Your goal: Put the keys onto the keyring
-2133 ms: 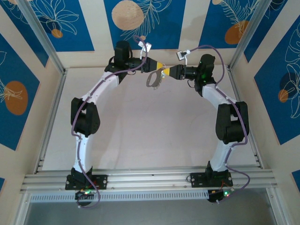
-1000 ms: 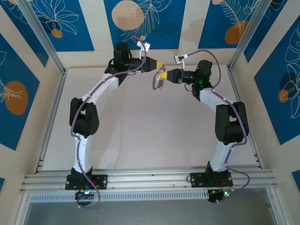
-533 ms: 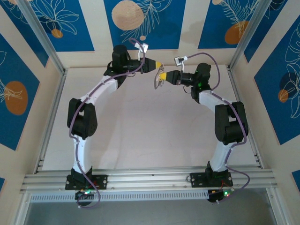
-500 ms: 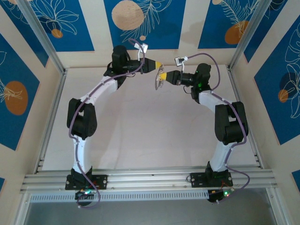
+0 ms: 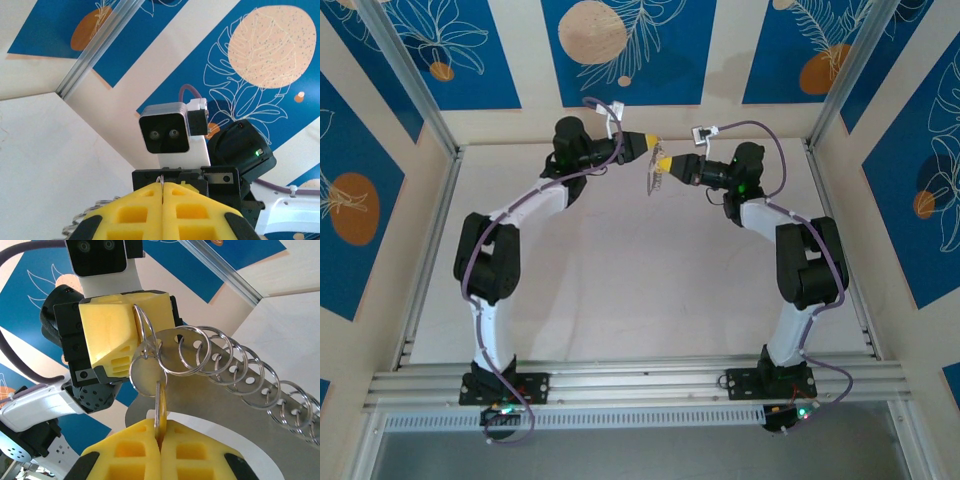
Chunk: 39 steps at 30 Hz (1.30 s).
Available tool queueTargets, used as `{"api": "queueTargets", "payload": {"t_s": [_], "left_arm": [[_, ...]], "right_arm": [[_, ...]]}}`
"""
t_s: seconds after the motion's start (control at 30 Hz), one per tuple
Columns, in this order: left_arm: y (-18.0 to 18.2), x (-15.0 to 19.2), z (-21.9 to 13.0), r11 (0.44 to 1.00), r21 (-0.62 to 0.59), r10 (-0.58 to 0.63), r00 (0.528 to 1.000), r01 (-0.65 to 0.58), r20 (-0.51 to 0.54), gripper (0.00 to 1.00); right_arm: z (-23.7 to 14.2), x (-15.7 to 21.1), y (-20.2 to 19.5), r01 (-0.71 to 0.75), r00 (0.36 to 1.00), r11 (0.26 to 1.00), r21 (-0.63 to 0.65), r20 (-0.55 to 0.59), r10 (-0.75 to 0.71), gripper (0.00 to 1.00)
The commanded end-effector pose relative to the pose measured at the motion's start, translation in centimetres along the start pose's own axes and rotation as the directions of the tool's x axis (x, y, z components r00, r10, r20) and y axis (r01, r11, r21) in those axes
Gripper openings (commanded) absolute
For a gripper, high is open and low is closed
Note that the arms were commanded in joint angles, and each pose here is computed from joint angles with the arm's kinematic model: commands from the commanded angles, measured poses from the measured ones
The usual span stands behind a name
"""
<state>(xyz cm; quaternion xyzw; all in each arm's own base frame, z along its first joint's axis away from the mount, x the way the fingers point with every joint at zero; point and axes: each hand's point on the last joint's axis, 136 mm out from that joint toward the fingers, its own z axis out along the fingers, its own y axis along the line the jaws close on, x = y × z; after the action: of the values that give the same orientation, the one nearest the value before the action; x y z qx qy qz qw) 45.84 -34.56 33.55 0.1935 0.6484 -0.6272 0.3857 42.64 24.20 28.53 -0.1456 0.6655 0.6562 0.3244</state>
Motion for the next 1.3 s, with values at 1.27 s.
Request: {"api": "queueTargets", "payload": {"t_s": [1.27], "left_arm": [[-5.0,-5.1,-1.2,0.988,0.094,0.096,0.970,-0.119,0.222,0.00]], "right_arm": [[0.6,0.4,1.7,-0.007,1.000,1.000,0.009,-0.008,0.007,0.18]]}}
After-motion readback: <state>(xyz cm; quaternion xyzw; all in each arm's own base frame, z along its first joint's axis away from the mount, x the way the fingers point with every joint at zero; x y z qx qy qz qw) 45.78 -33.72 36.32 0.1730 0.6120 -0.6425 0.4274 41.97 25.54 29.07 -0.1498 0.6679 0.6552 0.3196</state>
